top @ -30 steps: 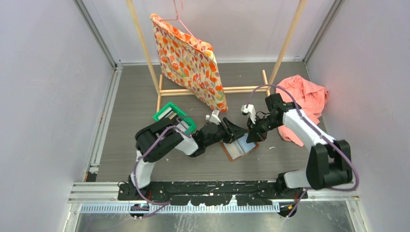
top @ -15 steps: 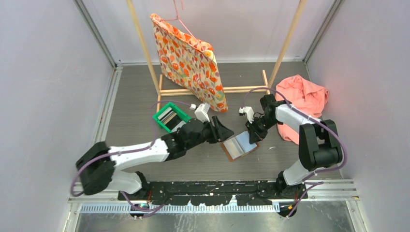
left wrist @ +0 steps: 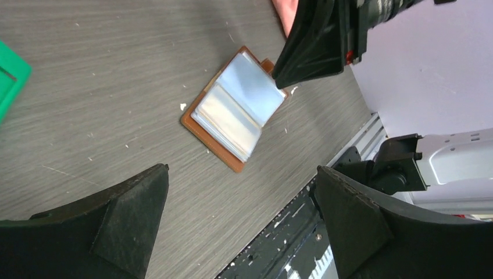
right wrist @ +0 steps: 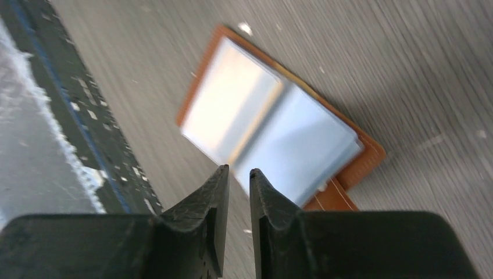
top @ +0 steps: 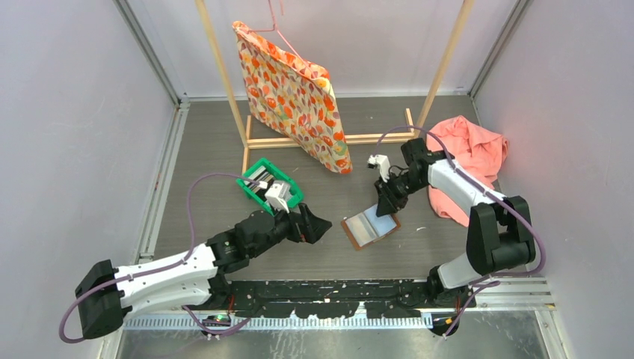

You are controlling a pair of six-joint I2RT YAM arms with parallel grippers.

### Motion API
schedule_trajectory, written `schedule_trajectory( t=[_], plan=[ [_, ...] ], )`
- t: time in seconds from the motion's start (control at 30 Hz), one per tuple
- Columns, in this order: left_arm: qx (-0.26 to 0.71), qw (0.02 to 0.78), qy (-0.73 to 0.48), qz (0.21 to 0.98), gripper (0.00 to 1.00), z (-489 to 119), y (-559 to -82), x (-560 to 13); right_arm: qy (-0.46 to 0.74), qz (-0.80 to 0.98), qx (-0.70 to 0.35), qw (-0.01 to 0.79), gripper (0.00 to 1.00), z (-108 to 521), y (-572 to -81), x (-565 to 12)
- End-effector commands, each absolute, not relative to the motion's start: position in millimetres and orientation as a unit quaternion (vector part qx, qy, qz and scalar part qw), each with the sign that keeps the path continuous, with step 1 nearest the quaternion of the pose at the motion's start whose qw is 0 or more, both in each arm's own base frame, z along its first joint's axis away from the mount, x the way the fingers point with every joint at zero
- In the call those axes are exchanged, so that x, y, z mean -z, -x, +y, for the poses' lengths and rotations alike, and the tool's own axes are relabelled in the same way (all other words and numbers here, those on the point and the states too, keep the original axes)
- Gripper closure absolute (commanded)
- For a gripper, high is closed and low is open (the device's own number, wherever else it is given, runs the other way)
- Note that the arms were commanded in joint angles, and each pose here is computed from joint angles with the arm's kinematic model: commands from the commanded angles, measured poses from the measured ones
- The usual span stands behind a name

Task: Put the credit cards into the card holder
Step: Open the card holder at the center of the board.

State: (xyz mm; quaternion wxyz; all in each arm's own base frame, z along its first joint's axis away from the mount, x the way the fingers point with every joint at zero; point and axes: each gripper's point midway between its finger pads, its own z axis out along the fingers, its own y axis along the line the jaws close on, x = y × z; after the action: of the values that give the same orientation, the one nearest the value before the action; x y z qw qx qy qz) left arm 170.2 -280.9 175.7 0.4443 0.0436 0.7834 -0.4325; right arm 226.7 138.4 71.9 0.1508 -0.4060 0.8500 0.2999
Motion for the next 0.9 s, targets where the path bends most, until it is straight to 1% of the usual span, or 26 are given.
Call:
schedule_trajectory(
  t=[0.0,0.13,0.2,0.3,0.43,0.6,0.73,0.87],
  plan=[
    [0.481,0.427,-0.046,0.764,0.04,-299,-164,-195,0.392,0.826,-0.384,0.130,0.75,178,-220,-100],
    [0.483,0.396,-0.041,0.780,0.16,-316,-166,-175,0.362,0.848,-0.377,0.084,0.73,188,-222,-83],
    [0.491,0.382,-0.031,0.782,0.21,-327,-167,-165,0.356,0.860,-0.357,0.079,0.70,186,-227,-73],
    [0.512,0.365,-0.014,0.778,0.29,-346,-169,-155,0.344,0.875,-0.330,0.078,0.61,180,-234,-63],
    [0.509,0.345,-0.015,0.789,0.36,-367,-170,-137,0.337,0.877,-0.339,0.043,0.59,182,-227,-53],
    [0.487,0.329,0.006,0.809,0.39,-376,-175,-112,0.336,0.881,-0.334,0.010,0.58,182,-226,-41],
    [0.484,0.323,0.027,0.813,0.41,-383,-180,-100,0.334,0.888,-0.315,-0.002,0.57,178,-227,-31],
    [0.491,0.314,0.035,0.812,0.44,-394,-184,-91,0.331,0.888,-0.320,-0.023,0.58,179,-226,-25]
  ],
)
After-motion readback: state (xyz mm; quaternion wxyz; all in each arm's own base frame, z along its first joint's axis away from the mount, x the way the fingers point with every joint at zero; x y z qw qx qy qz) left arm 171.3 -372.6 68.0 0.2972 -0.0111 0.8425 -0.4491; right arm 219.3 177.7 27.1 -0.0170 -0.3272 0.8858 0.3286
